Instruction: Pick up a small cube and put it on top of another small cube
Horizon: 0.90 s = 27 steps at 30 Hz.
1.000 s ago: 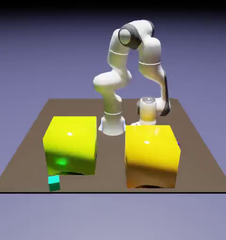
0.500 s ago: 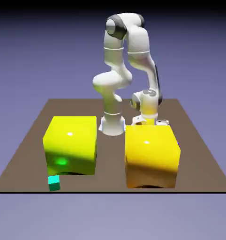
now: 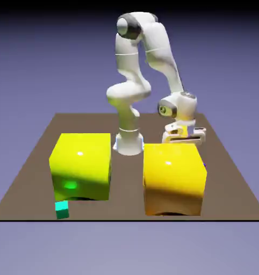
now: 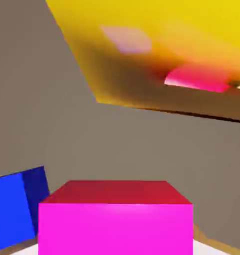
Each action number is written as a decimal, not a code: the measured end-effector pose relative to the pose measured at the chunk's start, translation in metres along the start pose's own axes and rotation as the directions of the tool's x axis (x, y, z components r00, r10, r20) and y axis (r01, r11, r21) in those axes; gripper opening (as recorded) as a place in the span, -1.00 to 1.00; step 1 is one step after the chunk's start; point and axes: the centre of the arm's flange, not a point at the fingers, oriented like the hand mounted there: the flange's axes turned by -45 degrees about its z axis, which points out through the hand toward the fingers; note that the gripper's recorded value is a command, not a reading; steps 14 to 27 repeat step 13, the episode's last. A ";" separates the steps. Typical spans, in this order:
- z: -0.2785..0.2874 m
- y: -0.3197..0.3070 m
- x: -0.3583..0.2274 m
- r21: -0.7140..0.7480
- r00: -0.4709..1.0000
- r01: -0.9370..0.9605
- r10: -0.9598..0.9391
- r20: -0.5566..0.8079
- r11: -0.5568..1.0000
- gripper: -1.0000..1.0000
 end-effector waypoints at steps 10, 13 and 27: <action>0.059 -0.028 -0.003 0.007 0.998 0.057 -0.057 0.003 0.998 1.00; 0.049 -0.028 -0.002 0.006 0.998 0.056 -0.056 0.002 0.998 1.00; 0.049 -0.028 -0.002 0.006 0.998 0.056 -0.056 0.002 0.998 1.00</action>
